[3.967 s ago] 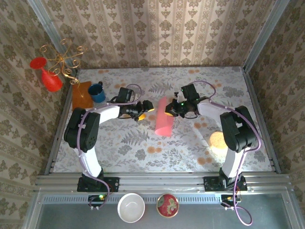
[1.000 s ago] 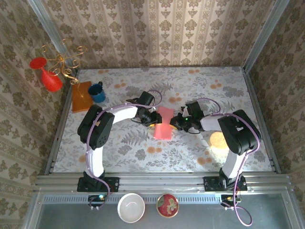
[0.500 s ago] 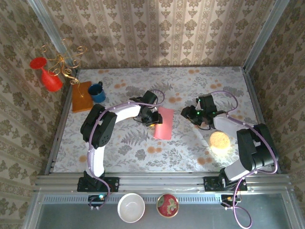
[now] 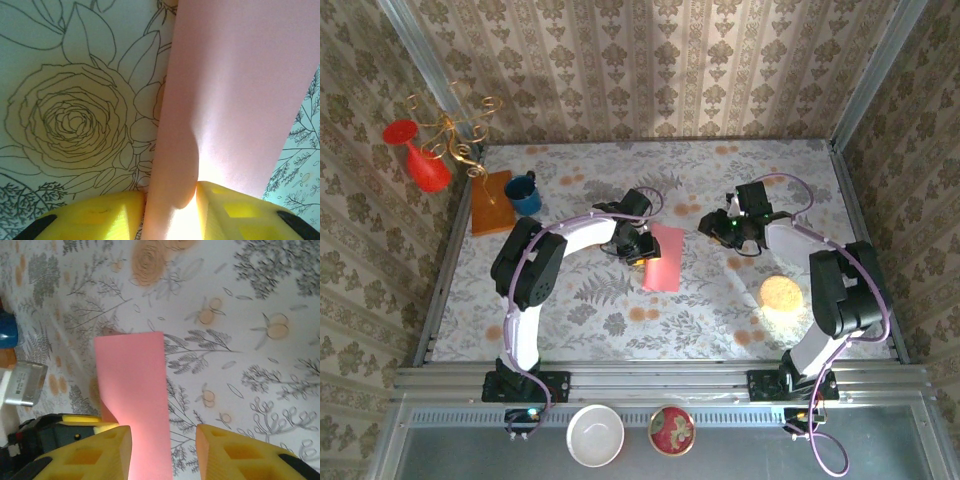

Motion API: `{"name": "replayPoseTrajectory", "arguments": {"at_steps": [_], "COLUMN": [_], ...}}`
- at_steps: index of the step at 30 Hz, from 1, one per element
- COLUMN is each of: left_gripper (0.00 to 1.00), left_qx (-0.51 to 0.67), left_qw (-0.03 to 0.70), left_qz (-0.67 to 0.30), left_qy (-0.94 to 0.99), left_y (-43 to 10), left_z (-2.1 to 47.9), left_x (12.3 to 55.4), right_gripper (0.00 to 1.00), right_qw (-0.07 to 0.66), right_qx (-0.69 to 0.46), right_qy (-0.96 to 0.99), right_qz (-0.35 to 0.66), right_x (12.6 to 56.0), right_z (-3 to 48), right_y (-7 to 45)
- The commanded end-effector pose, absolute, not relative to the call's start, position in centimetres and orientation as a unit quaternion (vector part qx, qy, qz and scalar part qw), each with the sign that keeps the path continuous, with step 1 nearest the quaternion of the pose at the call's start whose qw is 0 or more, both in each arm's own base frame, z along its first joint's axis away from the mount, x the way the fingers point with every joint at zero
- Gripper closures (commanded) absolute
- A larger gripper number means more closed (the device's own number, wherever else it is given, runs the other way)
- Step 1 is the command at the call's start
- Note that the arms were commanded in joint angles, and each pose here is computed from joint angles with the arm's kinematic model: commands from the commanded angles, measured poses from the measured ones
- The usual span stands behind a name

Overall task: Fold a paper plane with a square sheet of paper (pick it up from the middle)
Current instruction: Hold the square sheet of paper at the center of the table.

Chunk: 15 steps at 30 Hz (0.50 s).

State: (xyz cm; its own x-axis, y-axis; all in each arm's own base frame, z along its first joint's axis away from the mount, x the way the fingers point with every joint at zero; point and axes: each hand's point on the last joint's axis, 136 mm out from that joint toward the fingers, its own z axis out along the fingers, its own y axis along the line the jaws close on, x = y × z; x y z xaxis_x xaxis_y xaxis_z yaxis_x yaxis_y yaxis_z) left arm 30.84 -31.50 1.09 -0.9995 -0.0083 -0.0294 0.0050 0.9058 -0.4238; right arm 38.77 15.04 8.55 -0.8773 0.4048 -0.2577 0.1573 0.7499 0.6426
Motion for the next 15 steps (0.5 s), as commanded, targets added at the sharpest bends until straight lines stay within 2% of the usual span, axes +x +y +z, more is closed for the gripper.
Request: {"name": "replayPoseTrajectory", "arguments": {"at_steps": [1,15], "left_gripper": [0.61,0.61], "left_qx": [-0.018,0.006], "left_qw": [-0.082,-0.099], "left_qz": [-0.076,-0.058], "left_qy": [0.994,0.993], "left_y": [-26.3,-25.4], "left_z": [-8.3,-9.2], "left_x": [25.4,24.5], "right_gripper": [0.59,0.63], "right_qw": [0.173,0.152], "right_qx": [0.132,0.103], "right_qy": [0.916,0.915], "right_qz": [0.336,0.359], "right_x": [38.1,37.8], "right_z": [8.3,6.8], "right_y": [15.7,18.2]}}
